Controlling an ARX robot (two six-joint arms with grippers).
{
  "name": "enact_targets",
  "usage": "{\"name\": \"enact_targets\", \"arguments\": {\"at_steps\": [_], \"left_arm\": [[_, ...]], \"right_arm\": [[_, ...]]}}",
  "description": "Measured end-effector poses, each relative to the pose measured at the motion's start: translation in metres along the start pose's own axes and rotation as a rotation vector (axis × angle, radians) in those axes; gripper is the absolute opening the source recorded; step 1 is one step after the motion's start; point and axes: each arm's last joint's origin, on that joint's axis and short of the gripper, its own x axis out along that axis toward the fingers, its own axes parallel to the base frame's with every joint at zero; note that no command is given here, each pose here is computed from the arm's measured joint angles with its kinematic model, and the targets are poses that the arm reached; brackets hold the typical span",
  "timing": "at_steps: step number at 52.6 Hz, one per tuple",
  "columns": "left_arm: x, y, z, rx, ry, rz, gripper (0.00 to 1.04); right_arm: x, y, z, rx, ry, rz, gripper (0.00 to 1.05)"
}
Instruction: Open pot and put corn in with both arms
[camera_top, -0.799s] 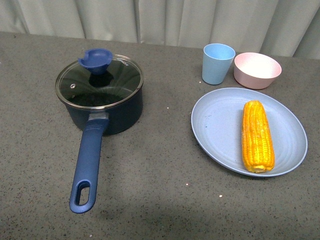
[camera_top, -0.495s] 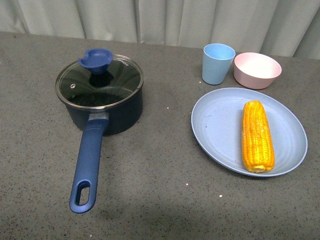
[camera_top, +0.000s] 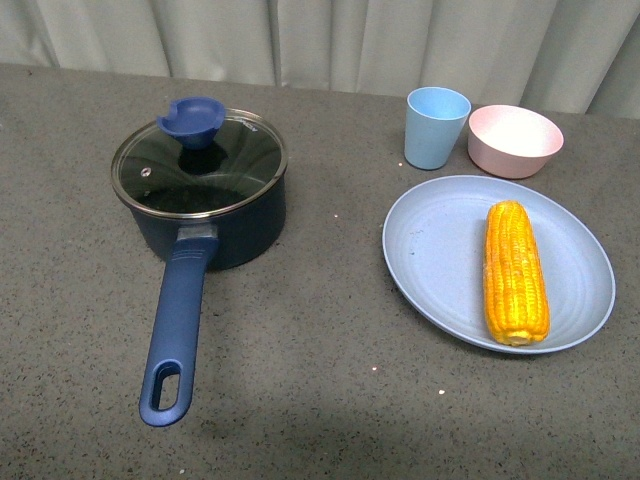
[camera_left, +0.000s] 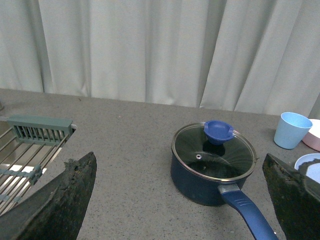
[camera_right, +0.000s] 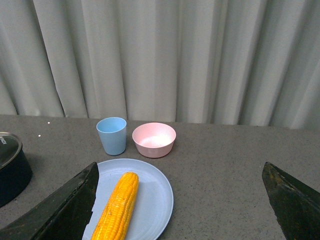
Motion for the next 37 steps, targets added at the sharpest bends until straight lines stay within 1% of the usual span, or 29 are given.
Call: {"name": "enact_targets", "arguments": {"at_steps": [37], "left_arm": [[0.0,0.0,0.0,0.0,0.0,0.0,0.98]], "right_arm": [[0.0,0.0,0.0,0.0,0.0,0.0,0.96]]}}
